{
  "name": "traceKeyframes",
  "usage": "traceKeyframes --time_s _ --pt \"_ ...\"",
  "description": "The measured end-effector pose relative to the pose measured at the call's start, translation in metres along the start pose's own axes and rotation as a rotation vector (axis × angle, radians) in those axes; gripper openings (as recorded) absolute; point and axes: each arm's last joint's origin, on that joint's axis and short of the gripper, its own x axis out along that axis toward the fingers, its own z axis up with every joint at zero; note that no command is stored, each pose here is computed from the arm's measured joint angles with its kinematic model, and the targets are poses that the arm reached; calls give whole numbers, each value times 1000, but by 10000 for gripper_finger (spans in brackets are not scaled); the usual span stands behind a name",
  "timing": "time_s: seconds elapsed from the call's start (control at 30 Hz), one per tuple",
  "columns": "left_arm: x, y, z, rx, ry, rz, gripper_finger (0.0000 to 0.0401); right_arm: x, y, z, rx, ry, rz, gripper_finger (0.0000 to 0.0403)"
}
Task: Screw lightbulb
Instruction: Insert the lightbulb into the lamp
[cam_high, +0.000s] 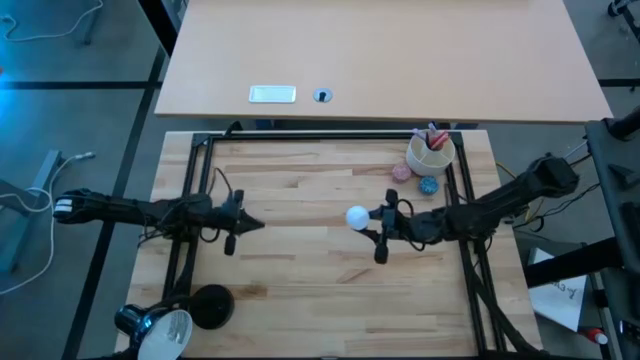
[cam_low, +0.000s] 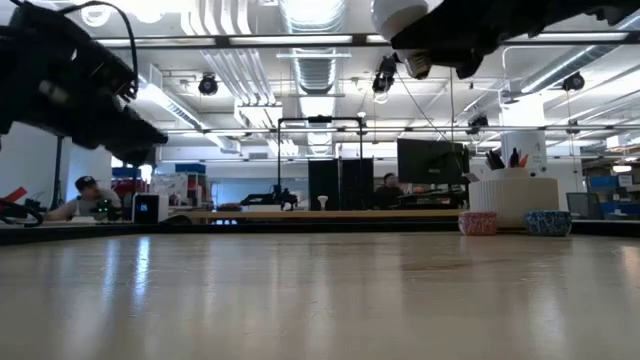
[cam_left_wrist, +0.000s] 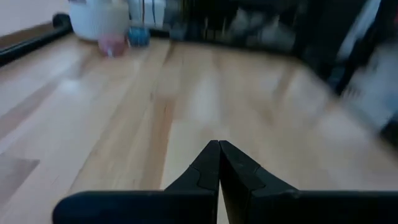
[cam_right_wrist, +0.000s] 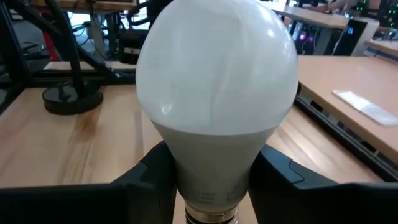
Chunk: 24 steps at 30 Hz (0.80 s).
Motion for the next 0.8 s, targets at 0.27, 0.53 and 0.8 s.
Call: traceKeyframes --time_s 0.27,0.53,0.8 --pt "-5 -6 32 -158 -333 -87 0 17 -2 9 15 -41 -40 136" --pt "-15 -20 72 -22 -409 -338 0 37 -4 23 21 -52 -83 137" --pt "-30 -37 120 83 -41 -570 0 52 0 37 26 -68 -94 142"
